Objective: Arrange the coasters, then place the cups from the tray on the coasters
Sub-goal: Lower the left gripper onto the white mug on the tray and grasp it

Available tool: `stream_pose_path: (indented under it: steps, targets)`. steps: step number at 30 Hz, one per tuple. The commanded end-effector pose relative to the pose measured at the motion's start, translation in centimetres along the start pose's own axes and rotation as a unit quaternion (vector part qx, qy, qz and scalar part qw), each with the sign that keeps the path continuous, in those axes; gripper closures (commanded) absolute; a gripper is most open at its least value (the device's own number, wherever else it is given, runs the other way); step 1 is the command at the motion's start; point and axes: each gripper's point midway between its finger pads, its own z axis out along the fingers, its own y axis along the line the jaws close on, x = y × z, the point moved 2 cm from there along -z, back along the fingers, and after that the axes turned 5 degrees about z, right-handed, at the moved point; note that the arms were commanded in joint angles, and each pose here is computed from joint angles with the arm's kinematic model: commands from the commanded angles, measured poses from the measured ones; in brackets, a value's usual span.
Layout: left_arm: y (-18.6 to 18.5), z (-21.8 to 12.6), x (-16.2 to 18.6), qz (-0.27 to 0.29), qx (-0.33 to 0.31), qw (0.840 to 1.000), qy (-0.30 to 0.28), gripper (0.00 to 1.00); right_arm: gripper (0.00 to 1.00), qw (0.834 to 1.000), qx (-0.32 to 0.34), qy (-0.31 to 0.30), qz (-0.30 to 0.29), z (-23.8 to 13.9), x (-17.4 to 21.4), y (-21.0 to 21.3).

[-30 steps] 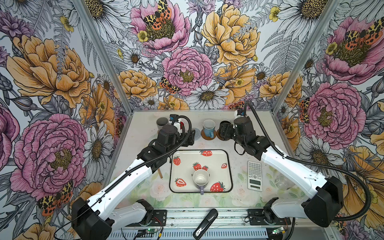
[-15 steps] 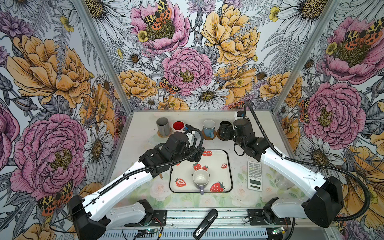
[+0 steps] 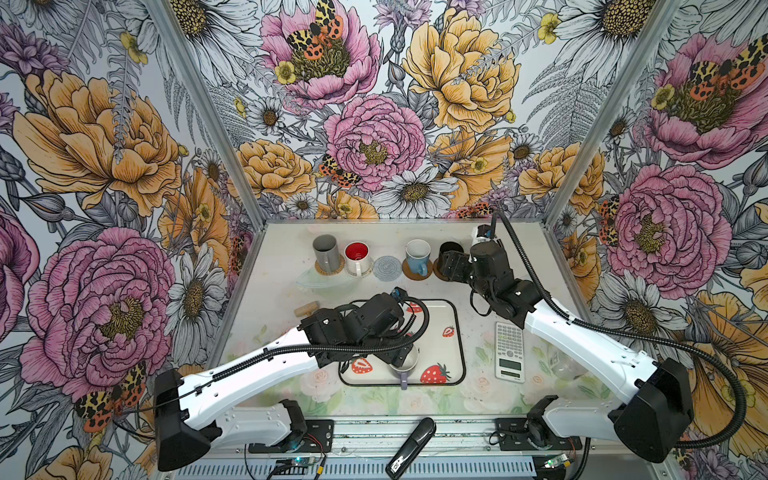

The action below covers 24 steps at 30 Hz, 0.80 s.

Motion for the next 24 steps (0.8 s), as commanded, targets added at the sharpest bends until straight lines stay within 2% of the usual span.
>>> stream_pose_path:
  steps: [1, 13, 24]
  targets:
    - [-0.7, 0.9, 2.8, -0.008, -0.006, 0.998, 0.056, 0.12, 0.22, 1.0, -0.009, -0.023, 0.008, -0.5, -1.0, 0.4]
    - [-2.4, 3.5, 7.9, -0.027, -0.034, 0.991, 0.127, 0.16, 0.22, 1.0, -0.008, -0.02, 0.009, 0.1, -0.7, 0.4]
    - [-3.0, 6.3, 8.5, -0.026, -0.064, 0.987, 0.142, 0.18, 0.22, 1.0, -0.007, -0.019, 0.008, 0.1, -0.6, 0.1]
